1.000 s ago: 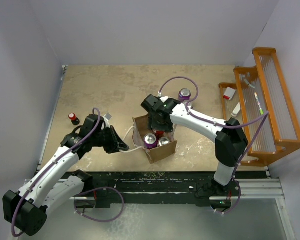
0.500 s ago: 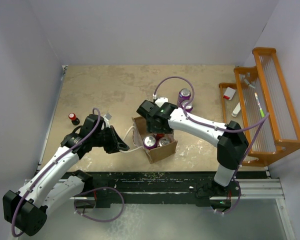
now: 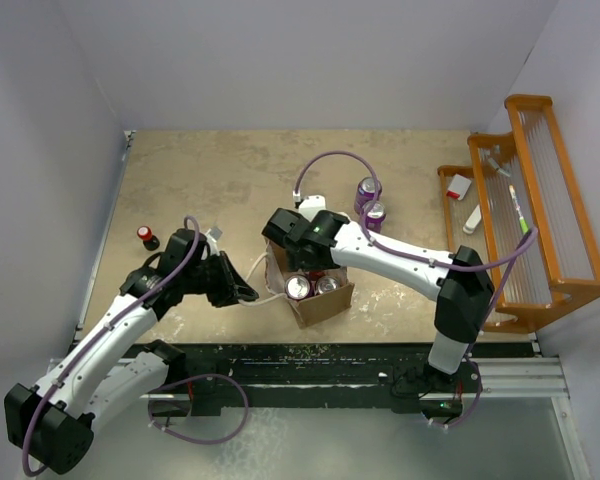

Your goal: Take the beverage out of the canvas bag

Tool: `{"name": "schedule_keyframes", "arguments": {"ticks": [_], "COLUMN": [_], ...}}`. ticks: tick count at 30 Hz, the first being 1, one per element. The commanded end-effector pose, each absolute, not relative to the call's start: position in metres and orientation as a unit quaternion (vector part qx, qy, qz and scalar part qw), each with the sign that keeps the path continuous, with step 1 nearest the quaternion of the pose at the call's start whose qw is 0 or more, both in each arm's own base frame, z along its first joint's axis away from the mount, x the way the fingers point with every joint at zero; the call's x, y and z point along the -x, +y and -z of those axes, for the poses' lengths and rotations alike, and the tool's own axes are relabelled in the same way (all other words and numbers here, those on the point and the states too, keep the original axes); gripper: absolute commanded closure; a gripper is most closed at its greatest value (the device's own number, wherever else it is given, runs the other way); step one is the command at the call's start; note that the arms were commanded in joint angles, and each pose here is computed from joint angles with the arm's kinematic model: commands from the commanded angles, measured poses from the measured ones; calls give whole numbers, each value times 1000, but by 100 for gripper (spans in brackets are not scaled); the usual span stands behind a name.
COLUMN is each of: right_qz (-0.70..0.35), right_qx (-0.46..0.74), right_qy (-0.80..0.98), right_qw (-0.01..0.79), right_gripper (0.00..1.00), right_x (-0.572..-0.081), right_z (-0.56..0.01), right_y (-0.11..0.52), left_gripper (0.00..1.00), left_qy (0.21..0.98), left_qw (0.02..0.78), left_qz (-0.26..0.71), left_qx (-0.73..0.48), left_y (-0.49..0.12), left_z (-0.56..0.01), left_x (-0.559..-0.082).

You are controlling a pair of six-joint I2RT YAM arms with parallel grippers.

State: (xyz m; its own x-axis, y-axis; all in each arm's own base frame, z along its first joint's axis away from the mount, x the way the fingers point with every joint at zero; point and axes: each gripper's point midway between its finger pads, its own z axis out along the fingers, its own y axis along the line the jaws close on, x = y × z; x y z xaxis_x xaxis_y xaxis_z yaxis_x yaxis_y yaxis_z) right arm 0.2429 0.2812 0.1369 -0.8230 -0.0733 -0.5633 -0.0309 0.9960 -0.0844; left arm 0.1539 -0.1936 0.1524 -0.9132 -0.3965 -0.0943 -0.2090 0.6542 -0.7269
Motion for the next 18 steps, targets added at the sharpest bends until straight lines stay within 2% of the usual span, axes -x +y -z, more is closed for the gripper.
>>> {"name": "schedule_keyframes", "arguments": {"ticks": [1, 18], "right_qz": [10, -93], "right_qx": [16, 15], "right_qy": [938, 917], "right_qw": [347, 387], "right_gripper": [100, 100], "right_x": [-251, -257], "right_z": [-187, -265], "right_y": [285, 311], "left_gripper": [100, 100], "left_qy": [895, 894], "left_qw": [138, 139], "left_qz": [390, 388], "left_qx": [169, 174], "left_y": [-194, -192], "left_z": [-160, -163], "left_x": [-156, -156]}}
